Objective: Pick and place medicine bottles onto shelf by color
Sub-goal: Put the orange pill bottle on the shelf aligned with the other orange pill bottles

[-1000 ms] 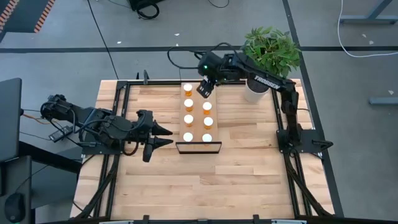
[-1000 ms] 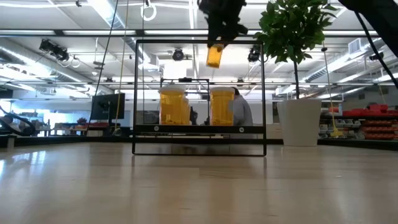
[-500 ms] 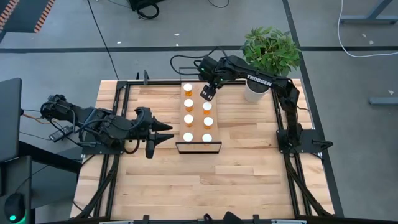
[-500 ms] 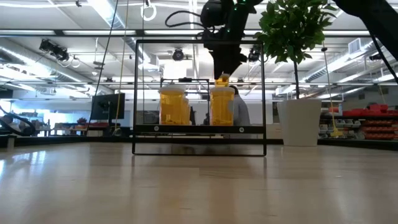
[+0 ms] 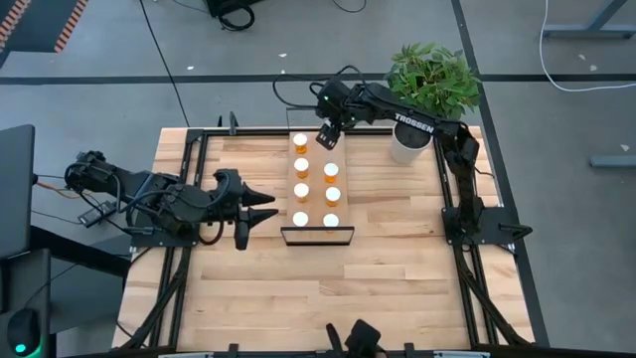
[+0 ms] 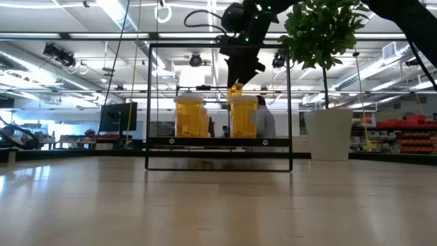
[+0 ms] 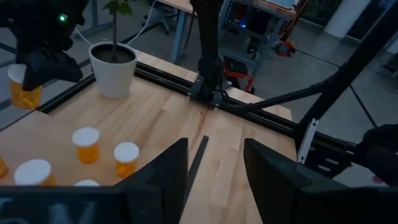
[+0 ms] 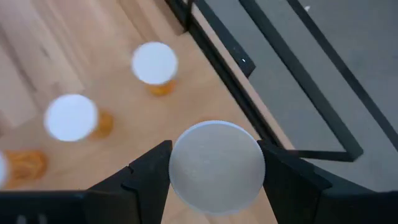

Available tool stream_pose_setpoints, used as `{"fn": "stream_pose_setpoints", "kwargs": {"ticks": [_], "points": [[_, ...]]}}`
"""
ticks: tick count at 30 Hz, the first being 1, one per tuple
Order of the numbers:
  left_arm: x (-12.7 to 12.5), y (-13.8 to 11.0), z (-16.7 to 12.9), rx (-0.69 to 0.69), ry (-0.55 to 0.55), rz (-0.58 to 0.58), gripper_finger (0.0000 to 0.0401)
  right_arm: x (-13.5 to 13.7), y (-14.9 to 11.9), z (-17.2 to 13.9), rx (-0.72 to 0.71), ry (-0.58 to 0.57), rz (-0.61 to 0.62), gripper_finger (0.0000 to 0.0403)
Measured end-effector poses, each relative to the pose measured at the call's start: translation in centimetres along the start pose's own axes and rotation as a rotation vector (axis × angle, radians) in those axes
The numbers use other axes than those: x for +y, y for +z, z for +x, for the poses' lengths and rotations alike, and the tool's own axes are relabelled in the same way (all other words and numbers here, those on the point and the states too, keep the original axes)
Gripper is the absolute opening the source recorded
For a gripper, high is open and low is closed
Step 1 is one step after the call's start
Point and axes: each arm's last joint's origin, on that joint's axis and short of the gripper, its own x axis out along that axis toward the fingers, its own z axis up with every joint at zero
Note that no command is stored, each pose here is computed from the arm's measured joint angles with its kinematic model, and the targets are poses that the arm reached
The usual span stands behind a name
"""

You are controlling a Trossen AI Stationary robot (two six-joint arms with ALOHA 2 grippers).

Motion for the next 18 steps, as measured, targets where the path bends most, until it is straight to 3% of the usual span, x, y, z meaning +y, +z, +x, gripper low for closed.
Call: {"fn": "stream_pose_setpoints", "kwargs": {"ticks": [11, 18], "points": [[0.0, 0.0, 0.0, -0.005, 0.009, 0.000, 0.0162, -1.1, -1.7, 3.5, 0.067, 0.000, -0.006, 0.0232], [0.3, 0.2, 0.2, -0.011, 0.024, -0.007, 0.0162, -0.9, -1.7, 3.7, 0.055, 0.012, -0.007, 0.0232]]}}
